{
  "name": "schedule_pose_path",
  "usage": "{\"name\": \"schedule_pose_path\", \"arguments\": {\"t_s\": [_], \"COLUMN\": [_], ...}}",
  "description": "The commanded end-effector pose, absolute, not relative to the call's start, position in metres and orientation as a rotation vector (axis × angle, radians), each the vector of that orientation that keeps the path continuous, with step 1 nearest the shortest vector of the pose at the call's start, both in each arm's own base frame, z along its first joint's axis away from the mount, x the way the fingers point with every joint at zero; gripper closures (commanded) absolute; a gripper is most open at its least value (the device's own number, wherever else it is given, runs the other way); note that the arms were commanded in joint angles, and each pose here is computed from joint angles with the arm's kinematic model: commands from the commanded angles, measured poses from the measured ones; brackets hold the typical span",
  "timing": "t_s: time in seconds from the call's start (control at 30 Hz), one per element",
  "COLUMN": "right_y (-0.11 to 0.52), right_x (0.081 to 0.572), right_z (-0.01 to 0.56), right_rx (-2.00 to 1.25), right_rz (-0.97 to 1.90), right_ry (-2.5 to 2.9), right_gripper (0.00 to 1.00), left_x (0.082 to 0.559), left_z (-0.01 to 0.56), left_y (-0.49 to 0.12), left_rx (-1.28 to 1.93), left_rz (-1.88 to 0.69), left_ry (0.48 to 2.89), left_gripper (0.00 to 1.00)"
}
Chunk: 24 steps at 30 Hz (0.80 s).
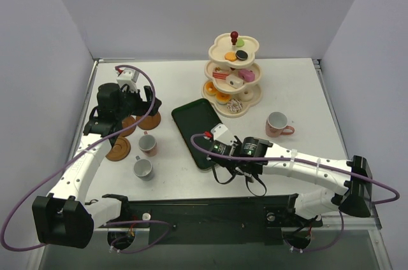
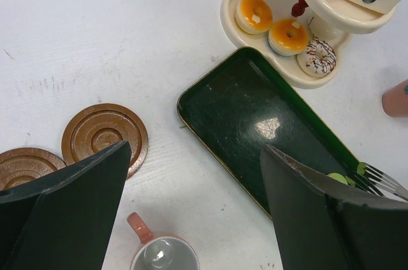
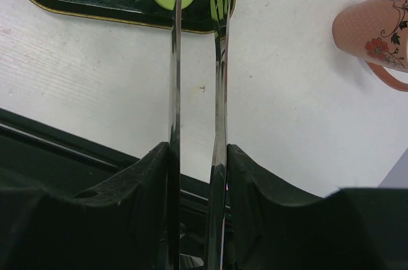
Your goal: Serve the afternoon tea
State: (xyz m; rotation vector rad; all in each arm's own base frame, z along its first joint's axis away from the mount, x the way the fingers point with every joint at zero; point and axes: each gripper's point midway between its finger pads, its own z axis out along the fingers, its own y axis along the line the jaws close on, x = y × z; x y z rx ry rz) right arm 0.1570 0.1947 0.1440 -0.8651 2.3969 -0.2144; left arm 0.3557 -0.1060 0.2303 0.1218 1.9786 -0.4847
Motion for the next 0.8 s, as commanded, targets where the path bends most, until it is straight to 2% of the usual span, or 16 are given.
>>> {"name": "schedule_pose_path", "arguments": {"t_s": [0.0,0.4,0.77], "right_y": [0.185,0.194,0.197], "right_x": [0.156,0.151,0.149], "right_z": [0.137,0.126,0.122], "right_rx": [-0.871,-0.955,-0.988], "right_rz": [-0.31,-0.324,-0.325], "right_ry": [2.414,2.456,2.473], "right_gripper": [0.65,0.59,0.58], "left_x": [0.36,0.358,0.358], "left_z": [0.246,0.25,0.25], "left_y": [-0.111,-0.111,-0.11], "left_rx": [0.139,0.141,0.14], "left_rz": [-0.503,-0.504,-0.503], "left_ry": [1.923,1.914,1.912], "left_gripper": [0.06,0.06,0.06]}}
